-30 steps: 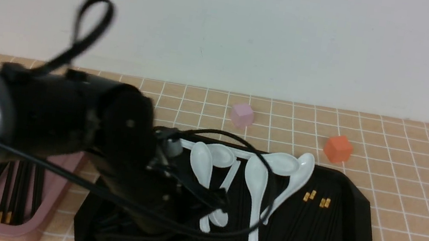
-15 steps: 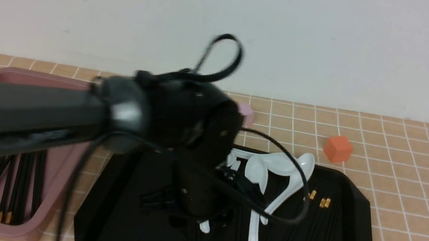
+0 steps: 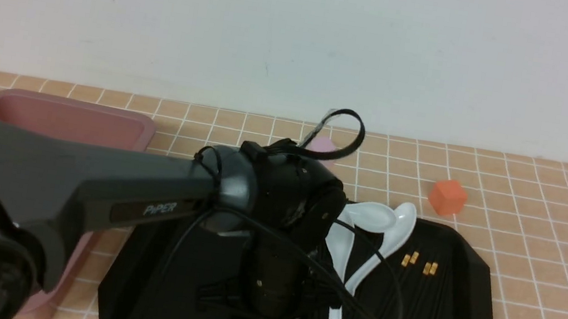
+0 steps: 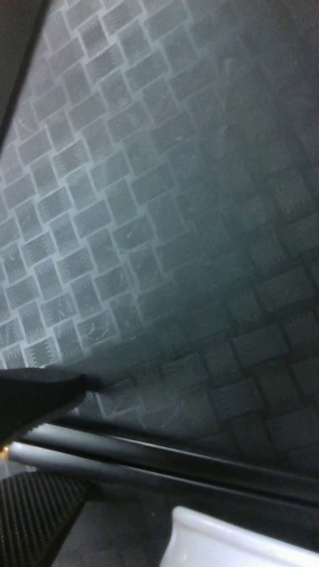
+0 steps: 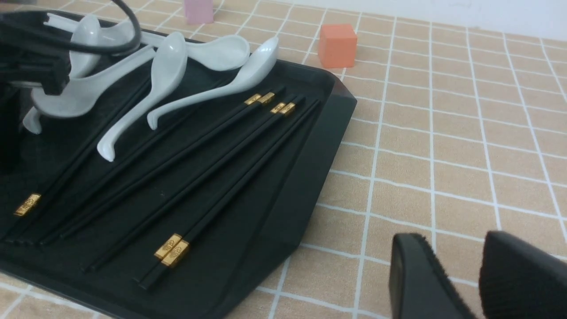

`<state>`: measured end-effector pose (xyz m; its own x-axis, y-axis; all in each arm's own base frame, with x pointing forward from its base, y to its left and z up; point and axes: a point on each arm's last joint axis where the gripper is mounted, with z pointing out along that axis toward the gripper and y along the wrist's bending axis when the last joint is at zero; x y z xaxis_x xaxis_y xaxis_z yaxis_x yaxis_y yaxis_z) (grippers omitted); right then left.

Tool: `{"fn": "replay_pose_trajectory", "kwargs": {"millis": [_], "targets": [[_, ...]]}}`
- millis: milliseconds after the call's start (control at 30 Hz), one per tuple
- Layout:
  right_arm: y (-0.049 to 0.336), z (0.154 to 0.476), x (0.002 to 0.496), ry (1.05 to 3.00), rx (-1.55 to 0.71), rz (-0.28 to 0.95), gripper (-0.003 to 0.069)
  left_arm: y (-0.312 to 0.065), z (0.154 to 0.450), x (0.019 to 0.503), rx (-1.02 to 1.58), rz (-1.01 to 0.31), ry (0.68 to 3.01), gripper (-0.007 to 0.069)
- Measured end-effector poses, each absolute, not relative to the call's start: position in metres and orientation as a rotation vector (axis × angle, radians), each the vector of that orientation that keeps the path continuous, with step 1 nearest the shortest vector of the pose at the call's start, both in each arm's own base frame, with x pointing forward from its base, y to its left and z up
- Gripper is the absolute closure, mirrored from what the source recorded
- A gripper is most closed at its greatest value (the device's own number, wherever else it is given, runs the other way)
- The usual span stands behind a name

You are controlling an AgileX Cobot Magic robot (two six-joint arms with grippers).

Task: On brown tablecloth take chopsticks from black tray and put them in box.
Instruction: 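Reach over to the black tray and grasp a pair of chopsticks with the left gripper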

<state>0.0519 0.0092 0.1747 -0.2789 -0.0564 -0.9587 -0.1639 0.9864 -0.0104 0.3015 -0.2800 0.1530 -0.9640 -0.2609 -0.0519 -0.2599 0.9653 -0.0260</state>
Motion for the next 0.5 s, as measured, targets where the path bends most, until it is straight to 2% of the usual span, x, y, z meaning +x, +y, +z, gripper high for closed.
{"fn": "replay_pose_trajectory", "kwargs": {"millis": [200, 400, 500], "targets": [[0.0092, 0.1747, 0.0519, 1.854, -0.16, 0.105, 0.0419, -0.2804, 0.1515, 0.3017, -0.407, -0.023, 3.064, 0.035], [0.0092, 0.1747, 0.0519, 1.854, -0.16, 0.105, 0.0419, -0.2798, 0.1514, 0.3024, -0.386, 0.003, 3.057, 0.0446], [0.0092, 0.1747, 0.0519, 1.854, -0.16, 0.105, 0.0419, -0.2748, 0.1515, 0.3023, -0.349, 0.093, 3.051, 0.0507]]}}
